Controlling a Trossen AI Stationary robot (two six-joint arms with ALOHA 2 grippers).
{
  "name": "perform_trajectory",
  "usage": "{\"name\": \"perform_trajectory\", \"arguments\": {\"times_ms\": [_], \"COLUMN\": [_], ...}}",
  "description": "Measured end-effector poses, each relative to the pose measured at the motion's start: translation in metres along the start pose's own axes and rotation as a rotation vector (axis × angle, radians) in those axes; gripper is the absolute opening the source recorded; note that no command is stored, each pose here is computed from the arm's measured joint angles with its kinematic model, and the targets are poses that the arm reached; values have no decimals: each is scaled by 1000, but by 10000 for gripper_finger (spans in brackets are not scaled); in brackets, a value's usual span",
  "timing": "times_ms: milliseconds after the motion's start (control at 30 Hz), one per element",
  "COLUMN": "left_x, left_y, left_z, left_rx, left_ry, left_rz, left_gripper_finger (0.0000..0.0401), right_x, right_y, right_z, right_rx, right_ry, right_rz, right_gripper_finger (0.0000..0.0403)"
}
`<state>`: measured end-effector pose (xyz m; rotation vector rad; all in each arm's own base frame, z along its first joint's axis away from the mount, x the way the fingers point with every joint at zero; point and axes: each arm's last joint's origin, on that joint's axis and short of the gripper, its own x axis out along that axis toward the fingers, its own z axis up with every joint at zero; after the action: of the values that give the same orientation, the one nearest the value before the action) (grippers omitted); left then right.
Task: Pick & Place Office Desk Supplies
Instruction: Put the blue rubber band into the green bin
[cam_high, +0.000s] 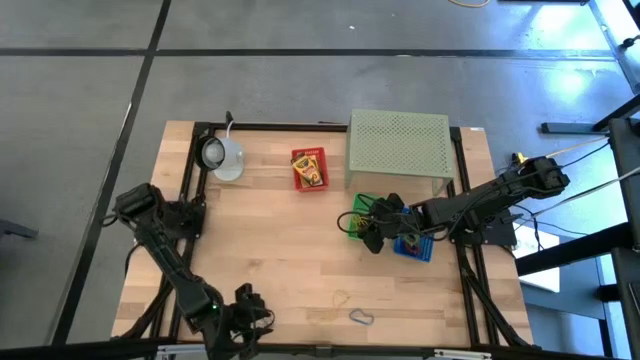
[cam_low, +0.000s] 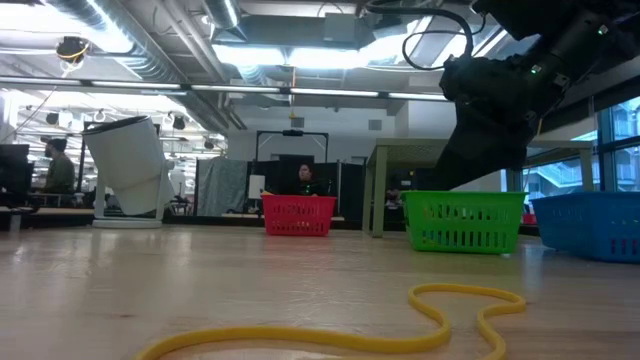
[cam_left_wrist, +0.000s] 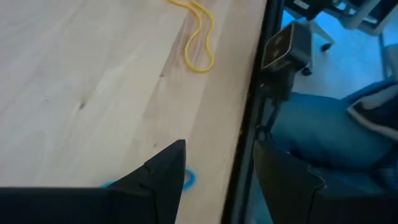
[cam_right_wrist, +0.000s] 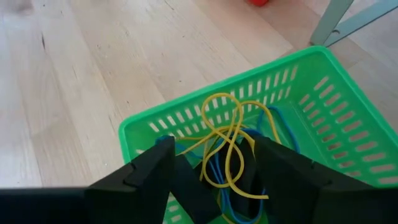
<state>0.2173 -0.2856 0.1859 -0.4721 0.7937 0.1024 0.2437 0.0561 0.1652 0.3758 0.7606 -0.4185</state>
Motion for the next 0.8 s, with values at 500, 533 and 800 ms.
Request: {"name": "perform_trajectory", "arguments": {"times_ms": [500,533,800], "left_x": [6,8,15], "left_y": [32,35,55], "left_z": [-32,-32,-41], "left_rx": [313,308,271], "left_ry": [36,38,53], "left_rz": [93,103,142], "left_gripper_finger": [187,187,187], "right_x": [0,0,0], "right_y": [0,0,0], "right_z": [1,1,1], "right_rx": [5,5,5], "right_ry": [-5,-5,-5], "right_rz": [5,5,5], "right_gripper_finger": [225,224,225]}}
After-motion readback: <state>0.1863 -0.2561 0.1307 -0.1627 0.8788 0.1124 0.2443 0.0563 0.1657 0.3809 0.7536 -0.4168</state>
